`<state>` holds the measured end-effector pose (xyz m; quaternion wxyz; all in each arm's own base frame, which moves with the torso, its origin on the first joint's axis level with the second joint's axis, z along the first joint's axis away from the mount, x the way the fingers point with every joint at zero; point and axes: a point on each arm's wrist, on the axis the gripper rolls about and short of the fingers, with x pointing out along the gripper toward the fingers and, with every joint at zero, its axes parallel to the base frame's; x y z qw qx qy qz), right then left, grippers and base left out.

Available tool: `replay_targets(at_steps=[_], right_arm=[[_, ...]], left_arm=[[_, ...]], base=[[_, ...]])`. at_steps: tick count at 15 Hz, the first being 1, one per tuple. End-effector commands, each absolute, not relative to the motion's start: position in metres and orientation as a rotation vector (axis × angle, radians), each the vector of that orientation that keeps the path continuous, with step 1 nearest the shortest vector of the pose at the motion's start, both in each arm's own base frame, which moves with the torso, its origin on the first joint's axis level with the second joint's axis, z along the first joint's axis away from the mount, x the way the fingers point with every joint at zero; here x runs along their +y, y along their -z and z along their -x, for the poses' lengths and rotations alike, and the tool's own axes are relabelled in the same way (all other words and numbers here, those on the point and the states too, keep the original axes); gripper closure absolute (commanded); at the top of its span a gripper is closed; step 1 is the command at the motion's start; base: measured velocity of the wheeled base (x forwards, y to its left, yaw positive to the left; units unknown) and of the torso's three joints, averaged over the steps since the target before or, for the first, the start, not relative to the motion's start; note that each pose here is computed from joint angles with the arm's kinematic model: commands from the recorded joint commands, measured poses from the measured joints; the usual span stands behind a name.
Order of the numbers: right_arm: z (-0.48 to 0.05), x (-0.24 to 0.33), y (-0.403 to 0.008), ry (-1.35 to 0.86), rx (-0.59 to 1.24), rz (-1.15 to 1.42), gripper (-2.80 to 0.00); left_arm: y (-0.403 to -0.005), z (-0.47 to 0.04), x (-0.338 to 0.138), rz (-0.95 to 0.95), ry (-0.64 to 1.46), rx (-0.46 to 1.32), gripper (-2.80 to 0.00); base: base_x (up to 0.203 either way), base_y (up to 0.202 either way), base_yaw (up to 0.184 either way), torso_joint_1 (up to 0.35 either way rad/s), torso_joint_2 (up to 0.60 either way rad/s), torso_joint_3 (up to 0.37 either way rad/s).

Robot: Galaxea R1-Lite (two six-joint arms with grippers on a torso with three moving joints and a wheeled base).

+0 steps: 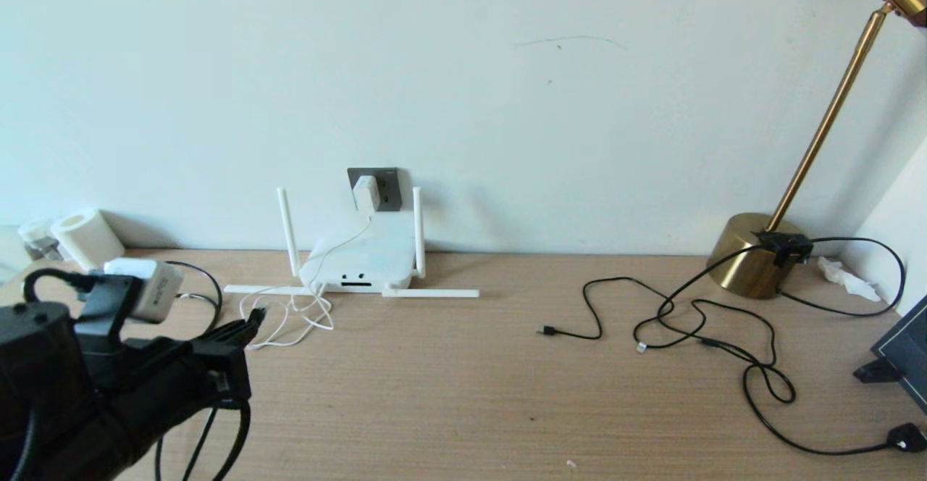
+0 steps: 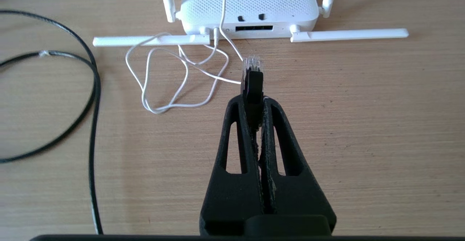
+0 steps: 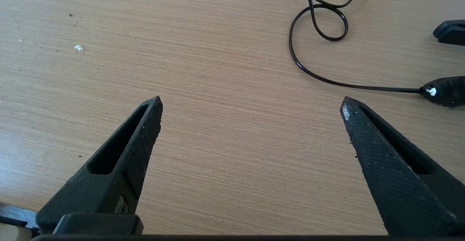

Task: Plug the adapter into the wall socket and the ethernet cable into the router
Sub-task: Align cable and router interface

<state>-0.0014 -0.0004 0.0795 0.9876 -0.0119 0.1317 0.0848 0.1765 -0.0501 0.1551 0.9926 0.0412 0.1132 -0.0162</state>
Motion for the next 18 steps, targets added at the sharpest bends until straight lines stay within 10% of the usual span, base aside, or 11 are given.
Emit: replay_targets(at_steps=[1,18], right_arm=[[0.001,0.000,-0.080,-0.171,0.266,0.025,-2.80],[0.008,0.000,-0.079,0.034,0.180,-0.003,-2.80]], left_arm=[[-0.155,-0.180,-0.051,-0.091,0.029,0.229,0.00],[-0.165,-0.213,-0.067,-0.067,0.027,0.189,0.00]], base=[[0.000,0.000,0.000,0.000,0.00,0.000],[0.000,0.000,0.000,0.000,0.00,0.000]])
